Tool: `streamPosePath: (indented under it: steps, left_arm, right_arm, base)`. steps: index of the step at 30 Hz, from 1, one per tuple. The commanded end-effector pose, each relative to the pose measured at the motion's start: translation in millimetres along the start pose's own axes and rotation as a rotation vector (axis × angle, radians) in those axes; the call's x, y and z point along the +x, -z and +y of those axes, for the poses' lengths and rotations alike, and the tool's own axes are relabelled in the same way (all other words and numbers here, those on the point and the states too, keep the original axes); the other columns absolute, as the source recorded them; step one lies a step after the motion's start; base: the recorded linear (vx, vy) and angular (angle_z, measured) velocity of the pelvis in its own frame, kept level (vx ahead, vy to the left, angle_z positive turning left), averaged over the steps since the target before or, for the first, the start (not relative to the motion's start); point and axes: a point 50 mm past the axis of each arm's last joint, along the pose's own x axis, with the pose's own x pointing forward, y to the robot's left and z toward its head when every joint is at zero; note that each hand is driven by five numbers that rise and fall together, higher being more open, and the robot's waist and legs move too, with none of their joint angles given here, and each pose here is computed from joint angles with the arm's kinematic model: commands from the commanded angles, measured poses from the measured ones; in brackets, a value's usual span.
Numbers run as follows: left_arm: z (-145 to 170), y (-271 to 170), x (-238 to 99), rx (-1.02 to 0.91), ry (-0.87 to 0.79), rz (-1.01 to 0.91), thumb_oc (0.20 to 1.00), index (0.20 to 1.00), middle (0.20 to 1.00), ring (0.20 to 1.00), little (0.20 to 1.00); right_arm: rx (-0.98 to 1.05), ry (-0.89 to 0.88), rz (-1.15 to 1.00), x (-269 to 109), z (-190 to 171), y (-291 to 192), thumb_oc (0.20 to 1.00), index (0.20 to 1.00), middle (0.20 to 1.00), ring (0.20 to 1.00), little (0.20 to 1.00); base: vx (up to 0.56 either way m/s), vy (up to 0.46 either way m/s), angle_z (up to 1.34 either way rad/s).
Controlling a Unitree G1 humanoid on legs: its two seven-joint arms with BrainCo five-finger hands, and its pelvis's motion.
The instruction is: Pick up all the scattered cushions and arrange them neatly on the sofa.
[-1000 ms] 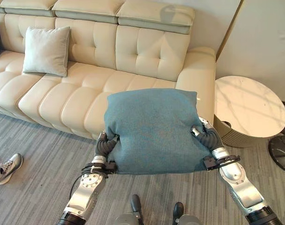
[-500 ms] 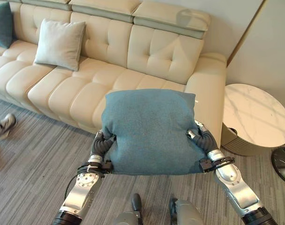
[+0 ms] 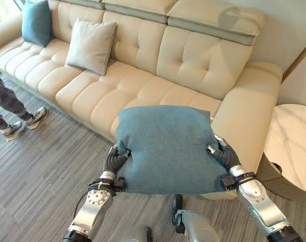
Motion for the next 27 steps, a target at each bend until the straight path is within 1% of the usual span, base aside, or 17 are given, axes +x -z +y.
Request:
streamPosePath:
  steps: [1, 9, 12, 16, 18, 20, 21, 27]
  left_arm:
    - [-38, -59, 17, -0.033, 0.186, -0.305, 0.2, 0.2, 0.2, 0.2, 0.2]
    - [-31, -61, 17, -0.029, 0.136, -0.312, 0.2, 0.2, 0.2, 0.2, 0.2]
    - [-34, -62, 18, -0.047, 0.131, -0.319, 0.2, 0.2, 0.2, 0.2, 0.2]
    - [-38, -56, 16, -0.041, 0.167, -0.293, 0.2, 0.2, 0.2, 0.2, 0.2]
    - [-23, -53, 13, 0.014, 0.14, -0.275, 0.2, 0.2, 0.2, 0.2, 0.2]
    - [-14, -50, 10, 0.034, 0.111, -0.262, 0.2, 0.2, 0.2, 0.2, 0.2]
    - [-14, -49, 9, 0.038, 0.115, -0.259, 0.2, 0.2, 0.2, 0.2, 0.2]
    - [-11, -48, 11, 0.044, 0.091, -0.261, 0.2, 0.2, 0.2, 0.2, 0.2]
  right_arm:
    - [0.078, -0.161, -0.269, 11, 33, -47, 0.2, 0.2, 0.2, 0.2, 0.2]
    - [0.01, -0.09, -0.246, 12, 20, -43, 0.2, 0.2, 0.2, 0.2, 0.2]
    - [0.001, -0.069, -0.223, 11, 16, -37, 0.2, 0.2, 0.2, 0.2, 0.2]
    - [-0.008, -0.058, -0.181, 8, 14, -29, 0.2, 0.2, 0.2, 0.2, 0.2]
    - [0.028, -0.077, -0.192, 14, 25, -30, 0.2, 0.2, 0.2, 0.2, 0.2]
    - [0.055, -0.097, -0.201, 16, 32, -32, 0.2, 0.2, 0.2, 0.2, 0.2]
    - [0.057, -0.101, -0.2, 14, 32, -31, 0.2, 0.2, 0.2, 0.2, 0.2]
    - [0.038, -0.112, -0.206, 22, 29, -33, 0.2, 0.2, 0.2, 0.2, 0.2]
  base:
    - [0.45, 0.112, -0.54]
    - [0.27, 0.215, -0.71]
    - [0.27, 0.394, -0.93]
    - [0.22, 0.408, -0.69]
    - [0.22, 0.527, -0.53]
    - [0.16, 0.387, -1.83]
    - [0.23, 0.367, -1.79]
    - [0.13, 0.135, 0.05]
